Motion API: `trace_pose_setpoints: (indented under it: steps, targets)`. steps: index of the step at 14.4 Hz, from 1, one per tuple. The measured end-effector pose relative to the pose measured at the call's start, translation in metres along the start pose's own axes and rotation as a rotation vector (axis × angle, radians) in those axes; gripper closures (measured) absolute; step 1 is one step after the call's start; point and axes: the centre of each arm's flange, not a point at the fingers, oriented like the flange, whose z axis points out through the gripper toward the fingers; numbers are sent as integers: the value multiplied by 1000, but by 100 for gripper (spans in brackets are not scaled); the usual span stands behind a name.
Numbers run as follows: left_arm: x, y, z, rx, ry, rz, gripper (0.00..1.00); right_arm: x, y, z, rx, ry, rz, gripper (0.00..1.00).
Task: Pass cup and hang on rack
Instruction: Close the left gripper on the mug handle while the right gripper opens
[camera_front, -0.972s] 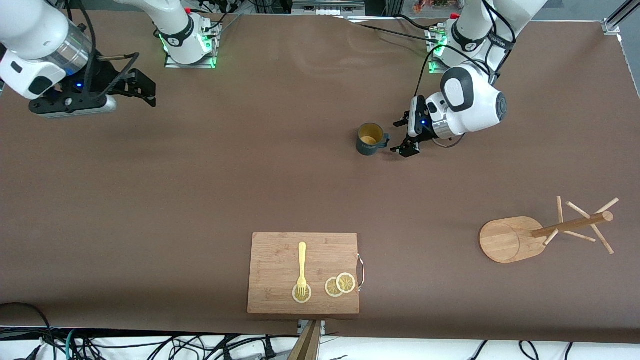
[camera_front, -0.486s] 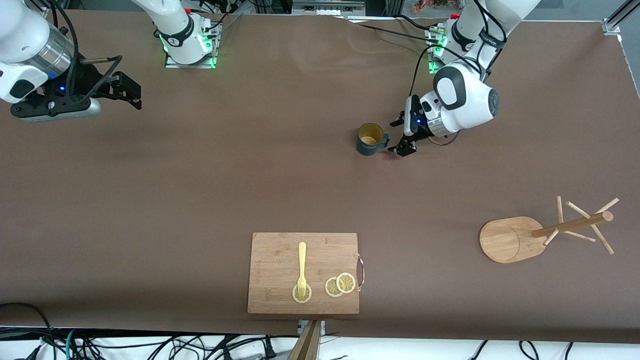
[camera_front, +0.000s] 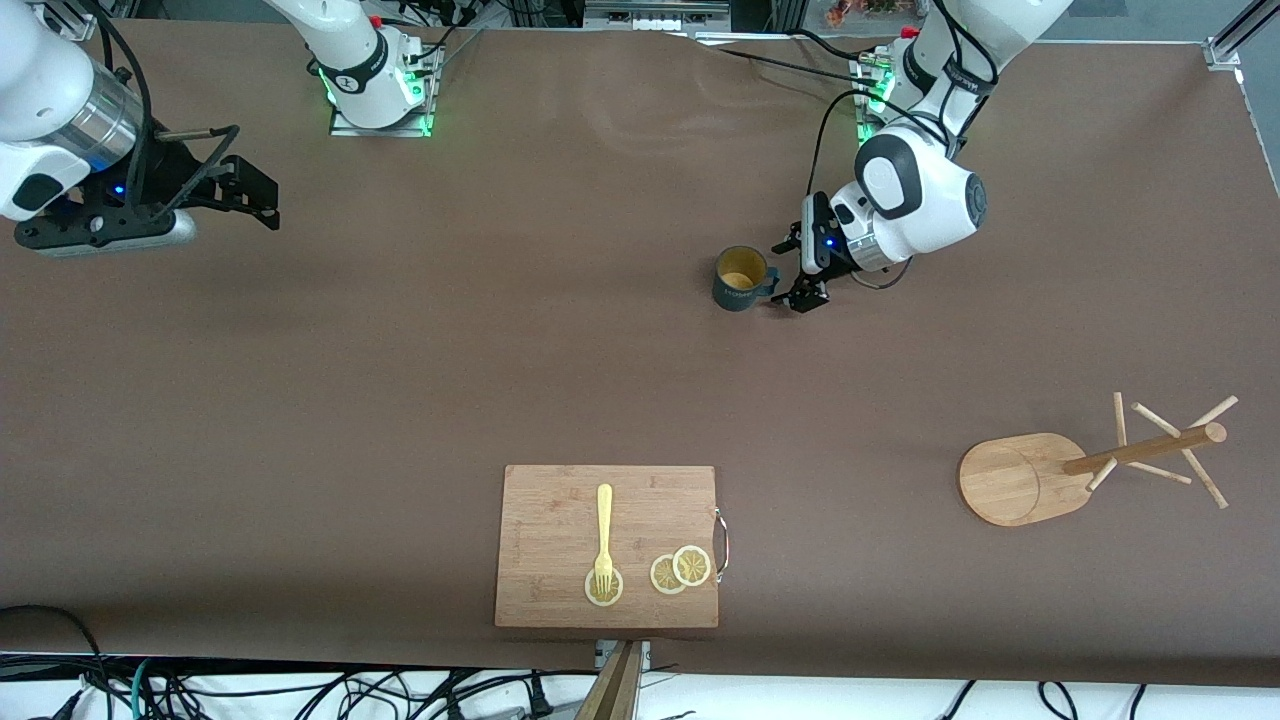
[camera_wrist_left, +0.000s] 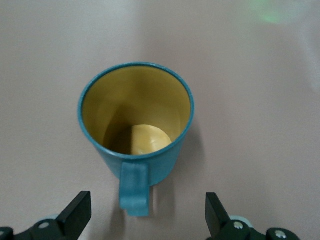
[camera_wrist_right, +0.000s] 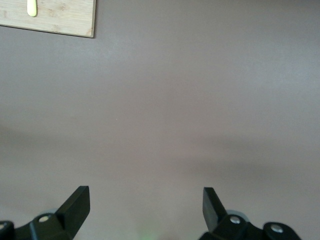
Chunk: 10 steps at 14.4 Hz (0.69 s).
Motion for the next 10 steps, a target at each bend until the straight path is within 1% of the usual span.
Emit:
trace_pose_setpoints:
  steps: [3, 4, 5, 6, 7, 9, 10]
  targets:
    - [3, 2, 3, 1, -8, 7, 0, 0, 1, 0, 0, -13, 2, 0]
    - [4, 2, 3, 1, -9, 10, 3, 0, 1, -1, 0, -14, 2, 0]
    - [4, 2, 4, 1, -10, 18, 4, 0, 2, -1, 0, -15, 3, 0]
    - [5, 3, 4, 1, -10, 32, 11, 0, 3, -1, 0, -16, 5, 0]
    - [5, 3, 4, 2, -10, 39, 24, 0, 5, -1, -1, -16, 9, 0]
    - [4, 3, 4, 13, 2, 19, 44, 0, 8, 0, 0, -18, 15, 0]
    - [3, 4, 5, 18, 8, 7, 56, 1, 9, 0, 0, -19, 16, 0]
